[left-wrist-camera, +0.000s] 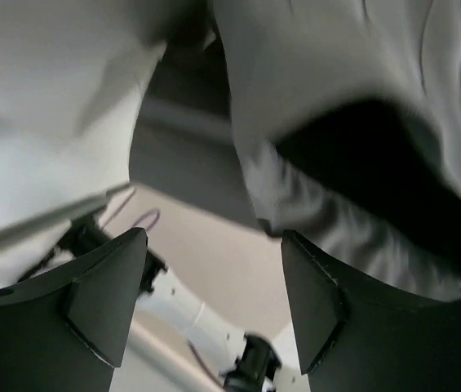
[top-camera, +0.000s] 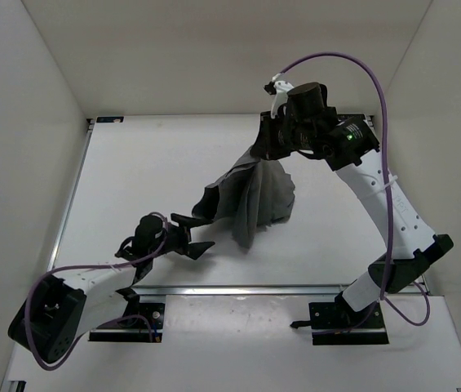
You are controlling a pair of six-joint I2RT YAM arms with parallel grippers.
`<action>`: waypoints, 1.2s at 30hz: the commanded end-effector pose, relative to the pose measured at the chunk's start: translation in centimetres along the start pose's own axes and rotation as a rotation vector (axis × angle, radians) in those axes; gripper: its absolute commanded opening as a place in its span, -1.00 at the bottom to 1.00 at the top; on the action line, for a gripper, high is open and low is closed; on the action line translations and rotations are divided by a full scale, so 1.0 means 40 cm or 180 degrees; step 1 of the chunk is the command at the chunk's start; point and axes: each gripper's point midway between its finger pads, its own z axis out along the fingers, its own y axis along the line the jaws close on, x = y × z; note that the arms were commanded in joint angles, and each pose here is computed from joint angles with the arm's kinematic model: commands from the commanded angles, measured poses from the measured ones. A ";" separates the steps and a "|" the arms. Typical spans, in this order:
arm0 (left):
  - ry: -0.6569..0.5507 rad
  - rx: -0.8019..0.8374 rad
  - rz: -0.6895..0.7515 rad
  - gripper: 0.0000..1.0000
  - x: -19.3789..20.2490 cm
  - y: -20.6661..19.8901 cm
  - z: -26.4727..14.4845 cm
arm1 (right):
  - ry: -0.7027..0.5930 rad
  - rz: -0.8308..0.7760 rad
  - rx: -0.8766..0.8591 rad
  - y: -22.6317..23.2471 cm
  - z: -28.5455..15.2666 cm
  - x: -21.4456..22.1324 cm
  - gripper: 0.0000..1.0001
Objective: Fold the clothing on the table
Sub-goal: Flatten the skirt out
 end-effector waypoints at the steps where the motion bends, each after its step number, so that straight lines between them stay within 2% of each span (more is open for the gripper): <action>1: -0.0499 0.0293 -0.0632 0.56 -0.094 -0.023 -0.013 | -0.0404 -0.0146 -0.0110 0.035 -0.038 -0.074 -1.00; 4: -0.0764 0.0494 -0.0656 0.50 -0.151 -0.048 -0.037 | -0.0418 -0.0163 -0.0126 0.041 -0.046 -0.071 -1.00; 7: -0.0895 0.0598 -0.0669 0.33 -0.181 -0.051 -0.059 | -0.0438 -0.0172 -0.0113 0.037 -0.055 -0.072 -1.00; 9: -0.1022 0.0632 -0.0729 0.35 -0.201 -0.045 -0.068 | -0.0440 -0.0177 -0.0124 0.038 -0.057 -0.073 -1.00; 13: -0.1002 0.0626 -0.0837 0.43 -0.198 -0.022 -0.066 | -0.0398 -0.0189 -0.0137 0.045 -0.047 -0.064 -1.00; 17: -0.0745 0.0437 -0.0833 0.54 -0.164 -0.014 -0.041 | -0.0388 -0.0212 -0.0166 0.053 -0.049 -0.059 -1.00; 19: -0.0662 0.0405 -0.0788 0.75 -0.146 -0.025 -0.028 | -0.0396 -0.0251 -0.0170 0.055 -0.055 -0.059 -0.99; 24: -0.0329 0.0262 -0.0690 0.72 -0.090 -0.034 0.015 | -0.0377 -0.0251 -0.0169 0.054 -0.051 -0.052 -1.00; 27: -0.0155 0.0301 -0.0704 0.75 -0.058 -0.076 0.038 | -0.0335 -0.0266 -0.0176 0.053 -0.047 -0.044 -1.00; 36: 0.0053 0.0259 -0.0689 0.63 -0.008 -0.122 0.083 | -0.0336 -0.0282 -0.0170 0.050 -0.042 -0.036 -1.00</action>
